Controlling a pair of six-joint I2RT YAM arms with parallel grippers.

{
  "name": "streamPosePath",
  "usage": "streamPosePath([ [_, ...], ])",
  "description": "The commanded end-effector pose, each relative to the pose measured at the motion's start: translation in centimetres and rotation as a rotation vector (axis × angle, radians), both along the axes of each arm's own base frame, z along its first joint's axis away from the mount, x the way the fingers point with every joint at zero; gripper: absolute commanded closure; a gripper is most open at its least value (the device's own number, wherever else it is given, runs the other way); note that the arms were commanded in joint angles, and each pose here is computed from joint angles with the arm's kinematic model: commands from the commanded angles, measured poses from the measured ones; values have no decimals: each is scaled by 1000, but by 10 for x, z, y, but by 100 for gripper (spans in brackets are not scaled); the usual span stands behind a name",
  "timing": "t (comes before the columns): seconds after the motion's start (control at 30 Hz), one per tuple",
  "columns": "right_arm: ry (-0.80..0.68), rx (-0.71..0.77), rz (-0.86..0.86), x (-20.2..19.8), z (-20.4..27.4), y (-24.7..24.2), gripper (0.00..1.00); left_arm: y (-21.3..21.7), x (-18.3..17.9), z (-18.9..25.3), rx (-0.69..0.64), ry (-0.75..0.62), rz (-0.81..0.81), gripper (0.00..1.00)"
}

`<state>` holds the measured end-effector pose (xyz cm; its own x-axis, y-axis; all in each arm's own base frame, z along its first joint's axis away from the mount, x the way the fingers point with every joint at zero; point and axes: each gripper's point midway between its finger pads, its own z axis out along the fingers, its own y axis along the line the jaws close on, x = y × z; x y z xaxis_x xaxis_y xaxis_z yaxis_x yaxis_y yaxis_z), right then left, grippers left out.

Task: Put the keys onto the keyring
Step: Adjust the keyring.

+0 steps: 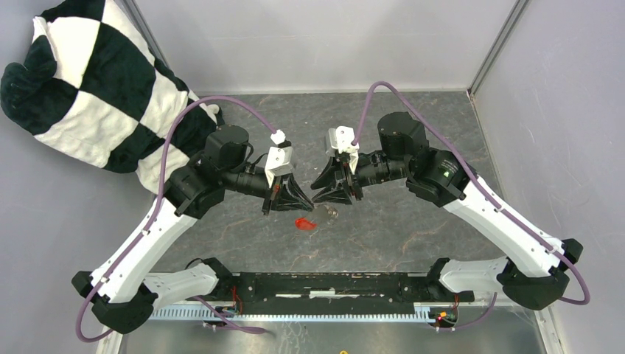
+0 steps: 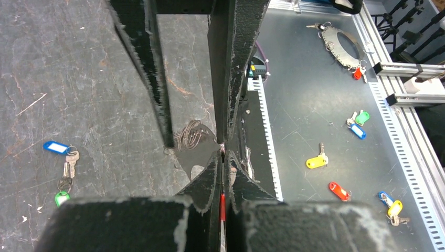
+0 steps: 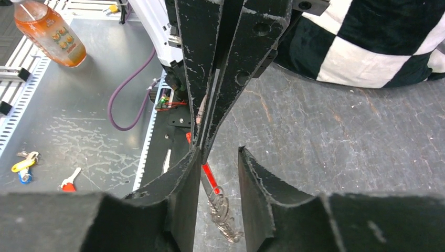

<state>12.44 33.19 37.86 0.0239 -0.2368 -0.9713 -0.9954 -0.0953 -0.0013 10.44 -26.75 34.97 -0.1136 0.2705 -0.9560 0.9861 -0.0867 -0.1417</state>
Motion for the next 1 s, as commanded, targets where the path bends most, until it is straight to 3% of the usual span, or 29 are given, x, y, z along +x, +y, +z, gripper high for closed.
streamPosePath([
  [0.0,26,-3,26,-8,7,-4,59,-1,2,16,-45,-88,-14,98],
  [0.5,-12,134,18,-16,45,-12,57,0,0,16,-47,-86,-18,98],
  [0.97,79,39,31,-11,0,-2,59,-2,2,22,-57,-96,-19,98],
])
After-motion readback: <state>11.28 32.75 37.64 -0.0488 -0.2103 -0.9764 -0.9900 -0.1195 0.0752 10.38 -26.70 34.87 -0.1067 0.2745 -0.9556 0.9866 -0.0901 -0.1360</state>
